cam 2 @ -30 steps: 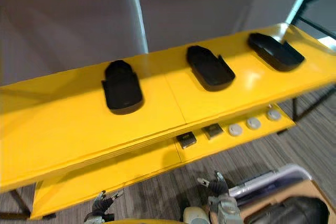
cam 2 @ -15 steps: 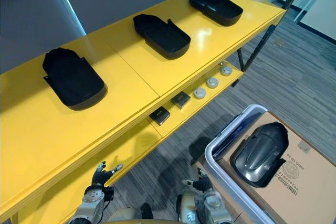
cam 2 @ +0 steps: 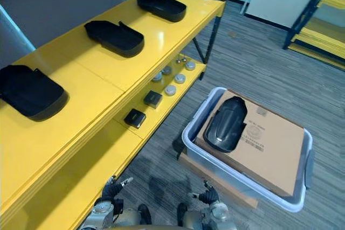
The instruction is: Walk over and take plastic housings, then place them on the shelf
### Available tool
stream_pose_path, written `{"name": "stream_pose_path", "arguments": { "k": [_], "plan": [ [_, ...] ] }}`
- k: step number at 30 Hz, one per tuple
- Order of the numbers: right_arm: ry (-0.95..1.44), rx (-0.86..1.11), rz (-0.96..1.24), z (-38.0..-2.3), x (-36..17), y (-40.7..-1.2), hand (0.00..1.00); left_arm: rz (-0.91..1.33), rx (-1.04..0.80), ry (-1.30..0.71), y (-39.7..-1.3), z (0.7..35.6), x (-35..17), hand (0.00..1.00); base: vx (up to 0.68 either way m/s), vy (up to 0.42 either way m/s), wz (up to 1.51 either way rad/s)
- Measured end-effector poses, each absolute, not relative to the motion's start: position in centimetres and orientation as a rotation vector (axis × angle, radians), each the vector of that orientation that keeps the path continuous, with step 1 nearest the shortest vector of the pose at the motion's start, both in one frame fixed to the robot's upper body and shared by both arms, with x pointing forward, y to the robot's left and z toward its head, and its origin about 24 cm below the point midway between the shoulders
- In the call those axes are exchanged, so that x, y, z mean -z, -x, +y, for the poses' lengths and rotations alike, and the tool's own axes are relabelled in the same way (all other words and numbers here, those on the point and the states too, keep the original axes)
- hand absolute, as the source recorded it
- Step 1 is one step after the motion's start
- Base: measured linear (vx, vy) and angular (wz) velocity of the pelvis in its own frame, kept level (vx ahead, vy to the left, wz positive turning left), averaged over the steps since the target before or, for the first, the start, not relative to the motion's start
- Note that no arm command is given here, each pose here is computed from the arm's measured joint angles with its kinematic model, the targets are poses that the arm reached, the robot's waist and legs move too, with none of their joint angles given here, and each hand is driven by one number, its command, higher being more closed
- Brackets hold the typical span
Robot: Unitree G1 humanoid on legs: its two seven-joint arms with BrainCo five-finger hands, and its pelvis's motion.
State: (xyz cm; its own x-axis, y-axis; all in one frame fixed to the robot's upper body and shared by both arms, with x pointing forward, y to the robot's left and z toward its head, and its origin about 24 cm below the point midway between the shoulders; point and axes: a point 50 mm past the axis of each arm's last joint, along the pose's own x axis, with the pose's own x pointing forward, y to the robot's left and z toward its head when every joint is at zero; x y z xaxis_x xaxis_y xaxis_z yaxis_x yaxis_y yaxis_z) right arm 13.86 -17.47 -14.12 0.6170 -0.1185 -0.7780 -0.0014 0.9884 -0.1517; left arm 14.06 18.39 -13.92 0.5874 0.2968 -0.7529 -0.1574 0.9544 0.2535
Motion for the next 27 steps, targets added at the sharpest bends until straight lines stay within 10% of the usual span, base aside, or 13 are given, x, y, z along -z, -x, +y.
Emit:
{"name": "stream_pose_path", "arguments": {
  "k": [27],
  "plan": [
    [-0.039, 0.411, 0.978, -21.7, 14.8, -10.6, 0.0, 0.951, -0.236, -0.181, -13.2, 18.7, 14.4, 0.0, 0.06, 0.012, -0.53]
  ]
}}
